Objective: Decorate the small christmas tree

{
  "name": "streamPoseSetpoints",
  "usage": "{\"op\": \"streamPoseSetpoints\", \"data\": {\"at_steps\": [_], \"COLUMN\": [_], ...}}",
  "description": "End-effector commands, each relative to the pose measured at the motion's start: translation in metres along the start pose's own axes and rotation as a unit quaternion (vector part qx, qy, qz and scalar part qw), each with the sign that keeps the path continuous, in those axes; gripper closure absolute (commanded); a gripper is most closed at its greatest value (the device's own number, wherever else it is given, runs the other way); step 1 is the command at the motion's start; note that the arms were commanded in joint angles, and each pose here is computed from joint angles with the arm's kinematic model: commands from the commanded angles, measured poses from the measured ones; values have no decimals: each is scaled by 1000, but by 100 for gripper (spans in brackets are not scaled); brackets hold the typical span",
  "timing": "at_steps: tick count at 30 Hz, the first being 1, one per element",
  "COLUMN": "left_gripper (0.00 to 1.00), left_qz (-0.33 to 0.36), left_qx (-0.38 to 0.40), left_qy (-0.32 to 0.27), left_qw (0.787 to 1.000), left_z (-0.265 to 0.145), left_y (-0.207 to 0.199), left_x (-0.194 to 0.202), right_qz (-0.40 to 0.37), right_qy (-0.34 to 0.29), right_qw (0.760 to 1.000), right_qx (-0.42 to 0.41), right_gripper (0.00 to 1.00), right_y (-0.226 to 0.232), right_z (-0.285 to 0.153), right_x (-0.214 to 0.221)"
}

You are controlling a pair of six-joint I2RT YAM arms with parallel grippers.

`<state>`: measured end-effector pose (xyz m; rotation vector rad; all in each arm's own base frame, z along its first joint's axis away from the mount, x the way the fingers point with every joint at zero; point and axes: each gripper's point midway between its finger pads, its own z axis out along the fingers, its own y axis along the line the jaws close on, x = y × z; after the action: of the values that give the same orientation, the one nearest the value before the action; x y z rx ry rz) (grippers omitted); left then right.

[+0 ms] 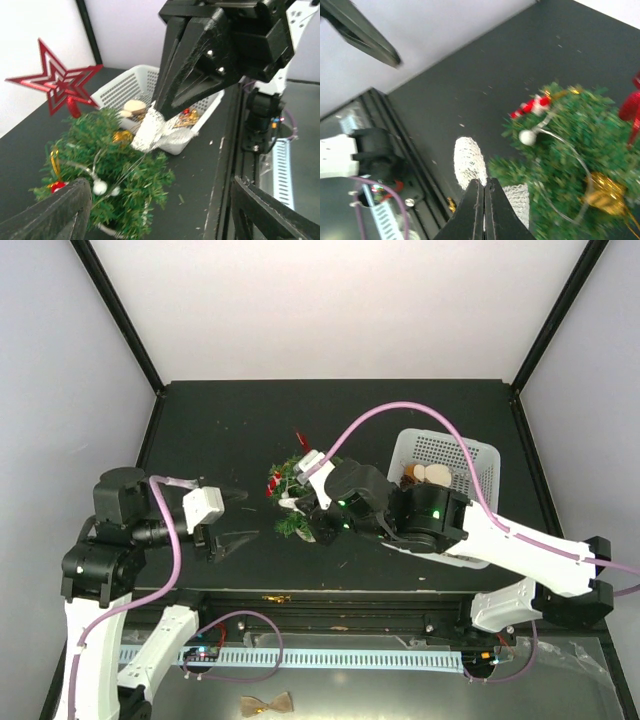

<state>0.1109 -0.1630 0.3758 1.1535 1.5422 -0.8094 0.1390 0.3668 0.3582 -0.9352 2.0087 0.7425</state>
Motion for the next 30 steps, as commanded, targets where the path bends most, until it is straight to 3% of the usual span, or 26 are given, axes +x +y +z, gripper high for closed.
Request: {"op": "streamPoseSetpoints", "data": {"at_steps": [1, 9, 25, 30], "left_gripper": [23, 21, 20, 19], "left_qz": [-1, -26, -49, -54], "left_qx": [-70, -104, -124, -153], "left_qy": [20, 32, 43, 47], "left_qw": [997, 994, 990, 986], "left_z": [0, 5, 11, 9], "left_y": [23, 34, 43, 53], "left_x": [15, 43, 74, 81], "right_qz": [-17, -29, -30, -36], "right_qy": [35, 79, 96, 110], "right_qw": [996, 992, 994, 992], "right_qx": [86, 94, 29, 43], "right_gripper": [99, 99, 99, 99], "right_y": [-30, -30, 6, 4], "right_z": [-5, 21, 28, 43], "right_x": [16, 37, 40, 46]}}
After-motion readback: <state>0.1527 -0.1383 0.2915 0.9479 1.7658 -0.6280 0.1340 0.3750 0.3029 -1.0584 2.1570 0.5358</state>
